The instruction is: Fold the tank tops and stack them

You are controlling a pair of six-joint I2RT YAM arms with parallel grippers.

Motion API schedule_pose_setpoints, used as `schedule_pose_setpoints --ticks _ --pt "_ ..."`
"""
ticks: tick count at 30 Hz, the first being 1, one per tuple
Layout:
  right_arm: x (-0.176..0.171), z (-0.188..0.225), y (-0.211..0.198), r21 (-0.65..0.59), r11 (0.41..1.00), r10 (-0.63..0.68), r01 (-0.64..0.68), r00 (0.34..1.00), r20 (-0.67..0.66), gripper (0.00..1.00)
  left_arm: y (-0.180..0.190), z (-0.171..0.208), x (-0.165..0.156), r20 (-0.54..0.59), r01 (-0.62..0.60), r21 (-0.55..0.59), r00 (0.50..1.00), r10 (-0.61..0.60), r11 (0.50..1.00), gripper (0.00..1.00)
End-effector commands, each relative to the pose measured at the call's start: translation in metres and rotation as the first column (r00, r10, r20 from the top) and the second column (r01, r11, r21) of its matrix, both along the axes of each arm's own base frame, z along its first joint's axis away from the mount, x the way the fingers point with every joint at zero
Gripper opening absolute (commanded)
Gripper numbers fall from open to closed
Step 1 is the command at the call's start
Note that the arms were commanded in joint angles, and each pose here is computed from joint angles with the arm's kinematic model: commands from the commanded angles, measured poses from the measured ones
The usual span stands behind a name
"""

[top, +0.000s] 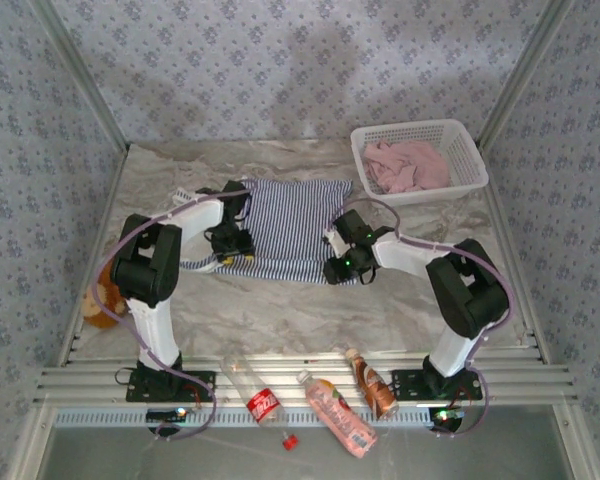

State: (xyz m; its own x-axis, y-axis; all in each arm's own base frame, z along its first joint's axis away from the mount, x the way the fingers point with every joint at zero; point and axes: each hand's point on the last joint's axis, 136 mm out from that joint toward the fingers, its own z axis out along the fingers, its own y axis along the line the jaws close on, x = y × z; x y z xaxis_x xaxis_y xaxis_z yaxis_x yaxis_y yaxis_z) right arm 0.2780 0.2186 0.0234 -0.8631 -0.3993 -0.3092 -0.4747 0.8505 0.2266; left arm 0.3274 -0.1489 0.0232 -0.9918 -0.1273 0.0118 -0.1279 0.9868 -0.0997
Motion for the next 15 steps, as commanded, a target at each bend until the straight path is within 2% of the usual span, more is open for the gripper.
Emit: schedule_pose_setpoints --ticks 1,5,9,15 --pt "-0.045 -0.014 -0.036 -0.103 0.989 -0.121 0.106 0.981 -0.149 0.4 -0.007 0.002 -0.012 -0.027 0.009 -0.02 1.0 -0.01 1.0 0.48" --pt "-0.062 -0.01 -0.054 -0.144 0.978 -0.175 0.15 0.969 -0.173 0.41 -0.024 0.014 -0.013 -0.015 0.036 -0.045 0.999 -0.037 0.998 0.49" --pt "-0.061 -0.006 -0.059 -0.145 0.975 -0.188 0.167 0.97 -0.151 0.41 -0.025 0.031 -0.018 0.006 0.031 -0.046 1.0 -0.031 0.998 0.5" --pt "-0.064 -0.006 -0.063 -0.159 0.973 -0.194 0.168 0.967 -0.165 0.42 -0.016 0.037 -0.061 -0.015 -0.004 -0.028 1.0 0.003 1.0 0.5"
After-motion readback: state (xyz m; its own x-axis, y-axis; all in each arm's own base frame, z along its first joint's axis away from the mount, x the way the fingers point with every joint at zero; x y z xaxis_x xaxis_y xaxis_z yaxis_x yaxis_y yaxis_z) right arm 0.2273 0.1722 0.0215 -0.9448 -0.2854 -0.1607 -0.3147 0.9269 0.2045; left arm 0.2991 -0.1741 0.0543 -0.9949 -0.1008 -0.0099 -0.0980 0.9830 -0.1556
